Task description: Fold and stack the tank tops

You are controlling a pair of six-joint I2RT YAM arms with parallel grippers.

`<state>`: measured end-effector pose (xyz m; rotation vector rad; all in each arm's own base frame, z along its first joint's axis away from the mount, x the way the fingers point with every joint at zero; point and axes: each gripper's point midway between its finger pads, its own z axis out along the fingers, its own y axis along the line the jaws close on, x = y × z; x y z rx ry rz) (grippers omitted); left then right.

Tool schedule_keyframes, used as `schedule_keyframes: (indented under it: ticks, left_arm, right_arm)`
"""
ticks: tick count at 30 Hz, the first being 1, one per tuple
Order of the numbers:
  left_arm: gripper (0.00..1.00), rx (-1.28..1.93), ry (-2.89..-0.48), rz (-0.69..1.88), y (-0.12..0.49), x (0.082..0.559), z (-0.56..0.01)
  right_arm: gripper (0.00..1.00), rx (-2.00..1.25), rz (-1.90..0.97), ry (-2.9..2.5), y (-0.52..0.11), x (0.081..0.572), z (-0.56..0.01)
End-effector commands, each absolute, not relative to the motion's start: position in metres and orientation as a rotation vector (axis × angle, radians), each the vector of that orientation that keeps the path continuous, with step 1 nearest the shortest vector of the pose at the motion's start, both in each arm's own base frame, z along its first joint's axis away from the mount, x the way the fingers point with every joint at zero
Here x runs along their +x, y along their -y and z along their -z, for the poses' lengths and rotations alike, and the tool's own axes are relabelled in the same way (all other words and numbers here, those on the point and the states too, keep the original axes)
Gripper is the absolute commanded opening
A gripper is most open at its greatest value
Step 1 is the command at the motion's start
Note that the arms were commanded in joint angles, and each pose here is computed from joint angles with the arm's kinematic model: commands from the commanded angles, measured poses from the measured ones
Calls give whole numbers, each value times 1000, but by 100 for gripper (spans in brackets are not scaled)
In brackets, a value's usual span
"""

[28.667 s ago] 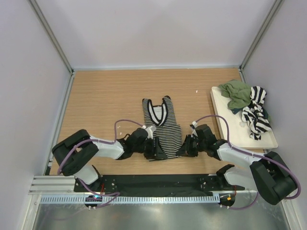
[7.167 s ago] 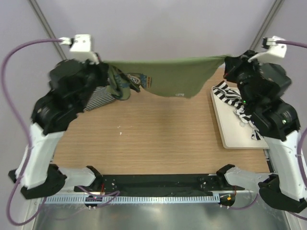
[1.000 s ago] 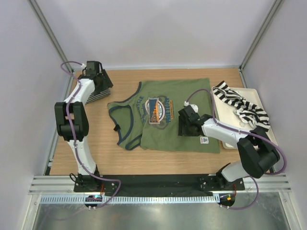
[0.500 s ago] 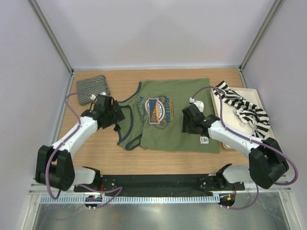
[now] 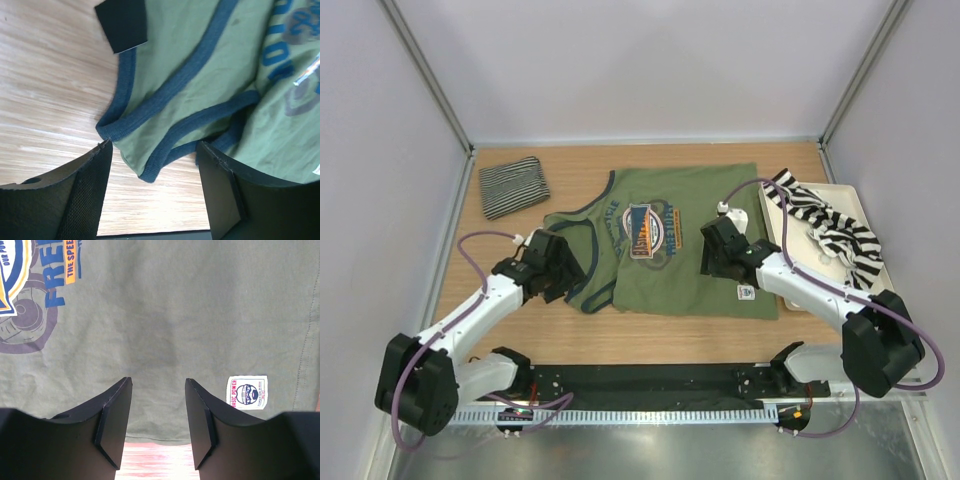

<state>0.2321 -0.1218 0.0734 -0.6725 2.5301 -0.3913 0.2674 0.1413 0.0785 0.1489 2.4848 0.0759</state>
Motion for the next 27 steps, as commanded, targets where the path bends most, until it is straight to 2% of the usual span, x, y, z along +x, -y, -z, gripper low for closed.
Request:
schedule_keyframes:
  ticks: [1, 9, 11, 12, 13, 15, 16, 21, 27]
  left_arm:
    - [68, -771, -2572, 355, 124, 226, -57]
    - [69, -763, -2628, 326, 146, 212, -34]
    - [64, -768, -2648, 301, 149, 210, -28]
    - [58, -772, -2662, 267, 147, 209, -21]
    - [37, -770, -2654, 241, 143, 209, -19]
    - [3, -795, -2609, 171, 132, 213, -16]
    - [0, -797, -2592, 151, 127, 214, -18]
    - [0, -930, -2508, 47, 86, 210, -27]
    - [0, -1097, -2299, 56, 33, 219, -53]
  right_arm:
    - [53, 201, -84, -2408, -142, 280, -98]
    - [56, 280, 0, -2364, -120, 273, -102]
    - [56, 291, 0, -2357, -118, 271, -103]
    - [56, 294, -3, -2353, -117, 270, -104]
    - [56, 301, 0, -2349, -116, 270, -104]
    - [56, 308, 14, -2344, -112, 267, -103]
    - [54, 340, 29, -2334, -108, 266, -103]
    - [46, 486, 123, -2358, -80, 256, -85]
    - [47, 612, 92, -2315, -67, 248, -86]
